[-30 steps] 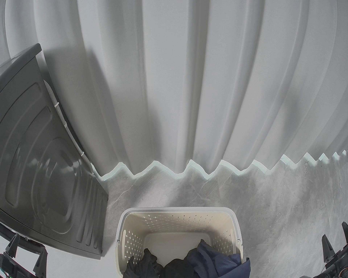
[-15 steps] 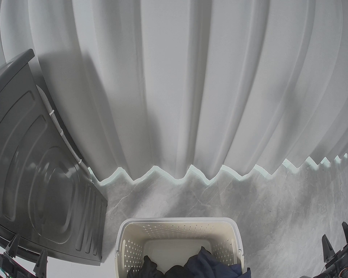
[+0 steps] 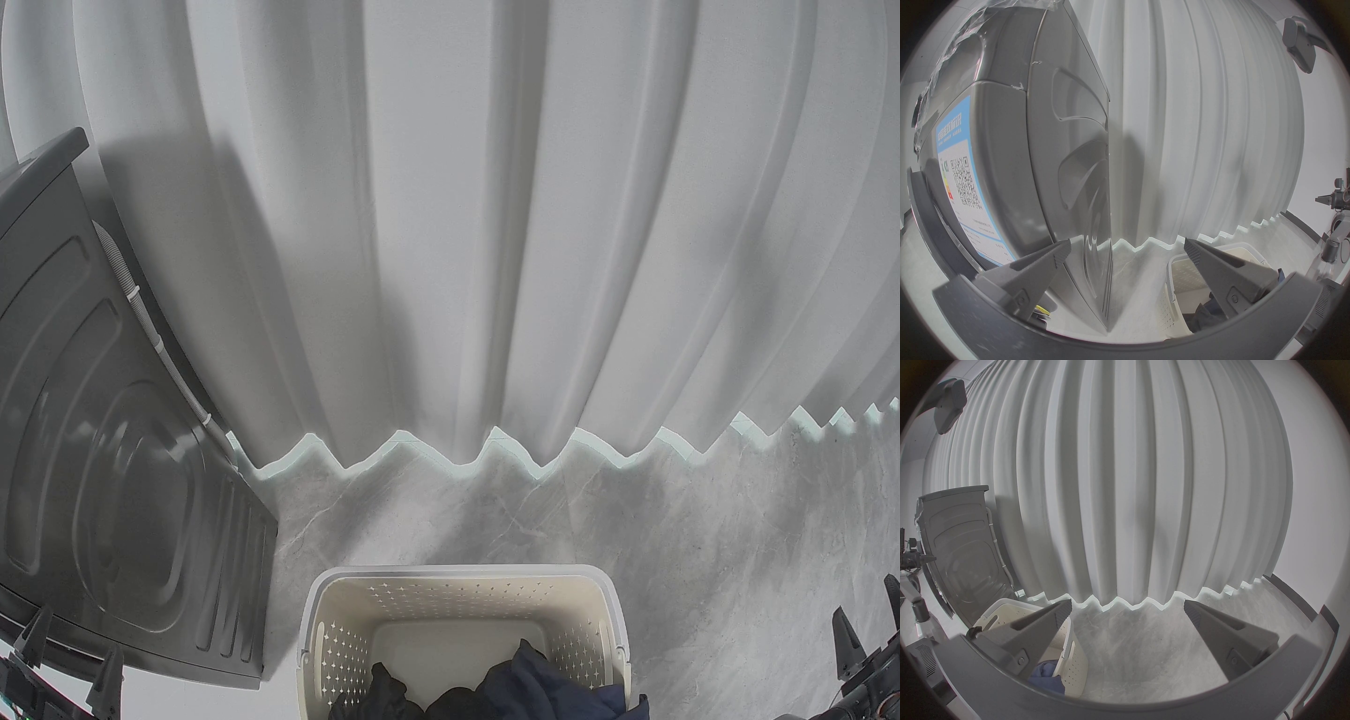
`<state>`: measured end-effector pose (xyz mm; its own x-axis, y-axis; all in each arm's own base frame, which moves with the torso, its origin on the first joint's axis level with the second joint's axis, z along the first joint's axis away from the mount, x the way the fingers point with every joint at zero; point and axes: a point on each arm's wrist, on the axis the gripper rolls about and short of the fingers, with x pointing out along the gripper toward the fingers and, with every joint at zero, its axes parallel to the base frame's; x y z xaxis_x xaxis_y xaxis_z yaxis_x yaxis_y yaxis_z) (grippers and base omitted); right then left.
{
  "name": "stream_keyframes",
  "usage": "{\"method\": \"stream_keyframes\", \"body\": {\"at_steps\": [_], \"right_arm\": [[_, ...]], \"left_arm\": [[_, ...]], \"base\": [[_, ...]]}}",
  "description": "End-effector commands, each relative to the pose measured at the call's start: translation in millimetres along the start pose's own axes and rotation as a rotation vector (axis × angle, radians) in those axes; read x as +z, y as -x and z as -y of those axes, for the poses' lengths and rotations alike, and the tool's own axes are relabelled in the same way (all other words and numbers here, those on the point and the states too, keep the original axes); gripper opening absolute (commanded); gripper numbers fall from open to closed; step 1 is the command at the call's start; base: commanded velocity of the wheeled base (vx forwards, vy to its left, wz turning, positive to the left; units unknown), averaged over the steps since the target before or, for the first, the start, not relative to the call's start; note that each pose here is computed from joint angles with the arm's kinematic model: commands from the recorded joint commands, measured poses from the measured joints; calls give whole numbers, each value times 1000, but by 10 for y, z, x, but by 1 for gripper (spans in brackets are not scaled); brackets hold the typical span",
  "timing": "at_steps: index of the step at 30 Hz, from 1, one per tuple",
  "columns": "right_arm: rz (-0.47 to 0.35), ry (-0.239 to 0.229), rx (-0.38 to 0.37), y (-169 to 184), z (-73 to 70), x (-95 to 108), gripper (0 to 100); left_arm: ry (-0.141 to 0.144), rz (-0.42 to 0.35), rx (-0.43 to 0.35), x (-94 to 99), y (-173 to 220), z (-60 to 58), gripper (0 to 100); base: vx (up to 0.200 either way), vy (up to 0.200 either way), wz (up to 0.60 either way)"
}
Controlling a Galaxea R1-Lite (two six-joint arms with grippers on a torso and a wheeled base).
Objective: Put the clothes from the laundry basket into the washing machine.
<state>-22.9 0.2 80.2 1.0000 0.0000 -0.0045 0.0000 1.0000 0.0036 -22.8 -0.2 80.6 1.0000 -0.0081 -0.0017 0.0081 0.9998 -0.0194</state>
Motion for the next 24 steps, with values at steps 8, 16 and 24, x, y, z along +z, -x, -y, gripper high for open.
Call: {"method": "stream_keyframes", "body": {"at_steps": [8,16,24], "right_arm": [[0,1,2,0,0,-49,100],[0,-1,2,0,0,-49,100],[0,1,0,0,0,-49,100]], "left_arm": [[1,2,0,-49,2,-1,100],[1,2,0,-49,2,-1,100],[1,2,0,-49,2,-1,100]], "base": [[0,0,0],[0,0,0],[0,0,0]]}}
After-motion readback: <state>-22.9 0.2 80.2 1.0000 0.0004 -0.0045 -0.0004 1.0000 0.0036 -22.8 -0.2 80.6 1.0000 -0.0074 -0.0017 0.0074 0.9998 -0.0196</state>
